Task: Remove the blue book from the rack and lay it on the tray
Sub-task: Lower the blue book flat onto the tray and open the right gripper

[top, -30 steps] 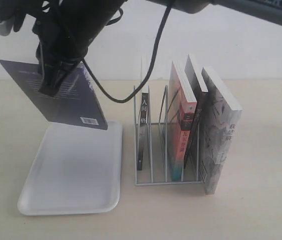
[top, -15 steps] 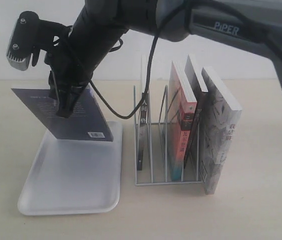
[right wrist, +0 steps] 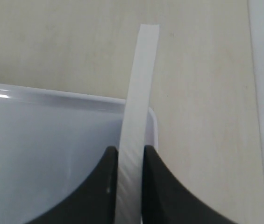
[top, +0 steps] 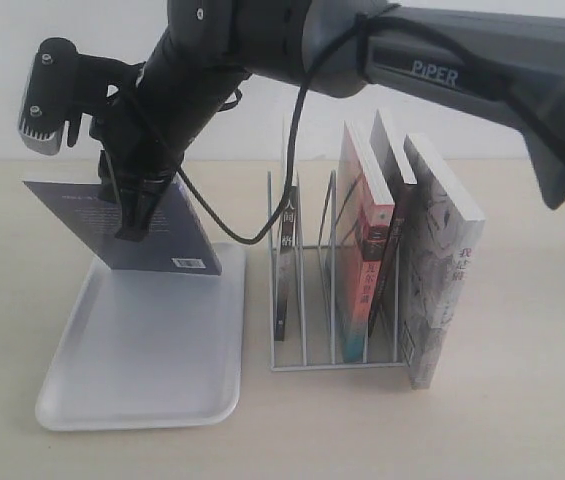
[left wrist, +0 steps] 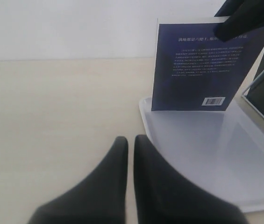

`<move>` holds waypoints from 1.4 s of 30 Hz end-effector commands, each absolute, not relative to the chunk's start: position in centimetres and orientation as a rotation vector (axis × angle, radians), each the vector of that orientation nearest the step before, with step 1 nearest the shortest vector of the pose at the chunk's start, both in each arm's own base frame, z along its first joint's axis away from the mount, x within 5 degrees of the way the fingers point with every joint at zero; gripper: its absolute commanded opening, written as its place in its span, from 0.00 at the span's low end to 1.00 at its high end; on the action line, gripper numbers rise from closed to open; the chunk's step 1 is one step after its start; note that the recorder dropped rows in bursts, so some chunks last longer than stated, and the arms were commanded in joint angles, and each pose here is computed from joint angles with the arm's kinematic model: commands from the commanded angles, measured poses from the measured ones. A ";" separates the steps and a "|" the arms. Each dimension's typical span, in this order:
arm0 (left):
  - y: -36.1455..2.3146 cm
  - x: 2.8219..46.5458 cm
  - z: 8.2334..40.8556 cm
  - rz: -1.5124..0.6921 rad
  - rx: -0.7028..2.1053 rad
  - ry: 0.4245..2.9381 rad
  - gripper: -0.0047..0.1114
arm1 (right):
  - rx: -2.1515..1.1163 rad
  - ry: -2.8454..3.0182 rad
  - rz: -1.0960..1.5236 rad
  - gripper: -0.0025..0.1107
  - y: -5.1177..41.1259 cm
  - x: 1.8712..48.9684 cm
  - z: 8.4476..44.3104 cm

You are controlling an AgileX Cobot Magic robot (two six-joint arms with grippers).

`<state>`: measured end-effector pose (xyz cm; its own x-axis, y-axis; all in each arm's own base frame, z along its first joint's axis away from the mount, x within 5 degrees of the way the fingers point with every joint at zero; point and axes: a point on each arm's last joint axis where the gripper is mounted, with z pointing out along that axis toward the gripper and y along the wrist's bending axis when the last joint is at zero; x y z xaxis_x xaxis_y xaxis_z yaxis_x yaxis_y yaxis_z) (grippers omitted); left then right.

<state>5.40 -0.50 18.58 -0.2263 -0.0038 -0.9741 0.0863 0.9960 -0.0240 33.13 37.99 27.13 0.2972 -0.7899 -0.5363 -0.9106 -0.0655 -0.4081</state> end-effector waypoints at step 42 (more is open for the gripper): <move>-0.5 5.4 18.5 -0.087 0.052 1.793 0.08 | -1.922 1.843 0.344 0.48 36.5 31.8 26.4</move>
